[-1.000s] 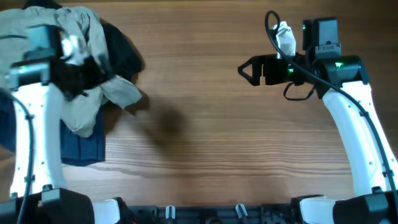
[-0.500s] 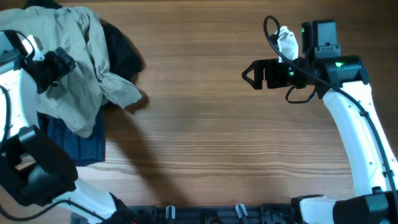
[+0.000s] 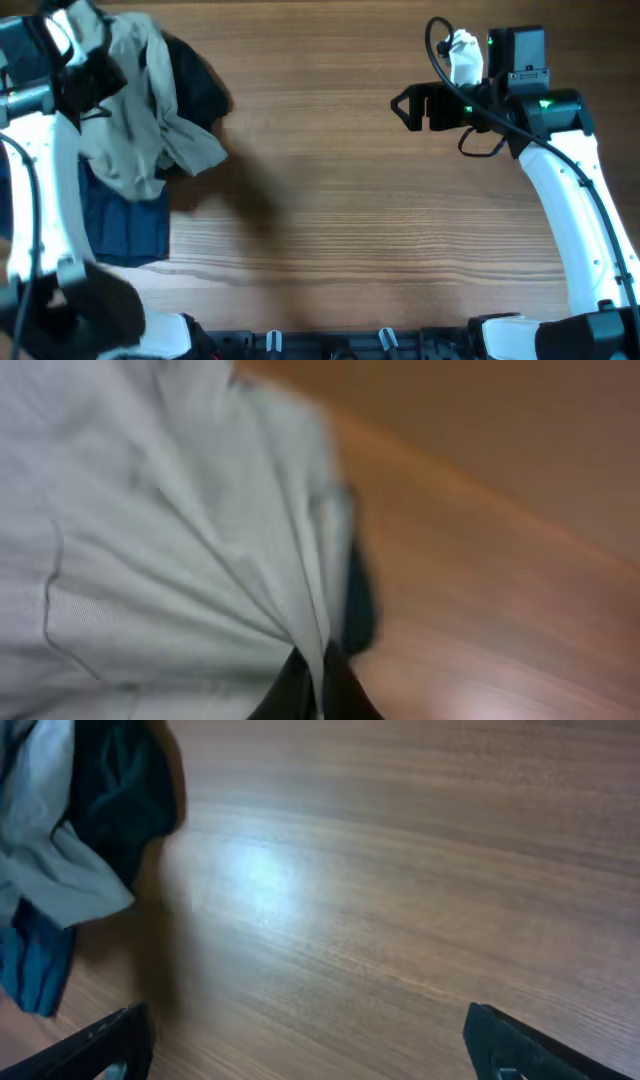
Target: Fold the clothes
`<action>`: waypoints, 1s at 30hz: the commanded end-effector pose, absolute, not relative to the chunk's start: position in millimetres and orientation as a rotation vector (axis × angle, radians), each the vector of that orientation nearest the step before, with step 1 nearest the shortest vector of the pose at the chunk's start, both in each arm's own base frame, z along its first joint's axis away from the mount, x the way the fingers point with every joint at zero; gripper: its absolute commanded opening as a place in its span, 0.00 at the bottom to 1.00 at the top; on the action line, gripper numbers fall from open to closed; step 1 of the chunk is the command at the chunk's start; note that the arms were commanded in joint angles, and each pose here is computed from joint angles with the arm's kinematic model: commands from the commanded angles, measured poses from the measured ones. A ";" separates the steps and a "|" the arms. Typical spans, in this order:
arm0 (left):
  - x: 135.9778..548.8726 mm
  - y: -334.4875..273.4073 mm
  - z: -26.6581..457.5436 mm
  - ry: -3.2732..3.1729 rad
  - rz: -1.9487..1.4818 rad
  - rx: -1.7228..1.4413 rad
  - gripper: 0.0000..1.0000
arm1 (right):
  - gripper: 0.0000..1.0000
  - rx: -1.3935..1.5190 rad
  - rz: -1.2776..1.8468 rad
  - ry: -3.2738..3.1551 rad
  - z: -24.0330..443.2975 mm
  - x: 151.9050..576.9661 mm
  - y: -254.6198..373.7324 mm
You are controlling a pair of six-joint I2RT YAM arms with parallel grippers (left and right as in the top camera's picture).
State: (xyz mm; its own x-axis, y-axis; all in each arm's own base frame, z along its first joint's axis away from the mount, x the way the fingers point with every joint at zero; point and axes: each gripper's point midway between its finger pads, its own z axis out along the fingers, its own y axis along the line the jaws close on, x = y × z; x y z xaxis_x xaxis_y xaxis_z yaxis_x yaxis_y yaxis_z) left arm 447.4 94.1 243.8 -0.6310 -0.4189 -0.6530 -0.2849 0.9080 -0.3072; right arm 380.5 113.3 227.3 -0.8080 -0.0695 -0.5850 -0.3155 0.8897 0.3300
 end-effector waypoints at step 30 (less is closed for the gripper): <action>389.0 -205.0 360.2 2.095 -0.674 -0.022 0.86 | 0.97 0.146 0.578 2.347 307.0 360.0 -24.5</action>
State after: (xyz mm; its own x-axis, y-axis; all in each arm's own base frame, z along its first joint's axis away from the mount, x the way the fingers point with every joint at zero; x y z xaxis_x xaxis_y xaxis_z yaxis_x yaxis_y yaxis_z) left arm 409.8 -215.7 356.2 -0.5480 -0.2768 -0.7894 0.2381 0.8530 -0.4644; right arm 369.2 -29.0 274.4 -0.7742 0.3052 -0.5545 0.0079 0.8807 0.4736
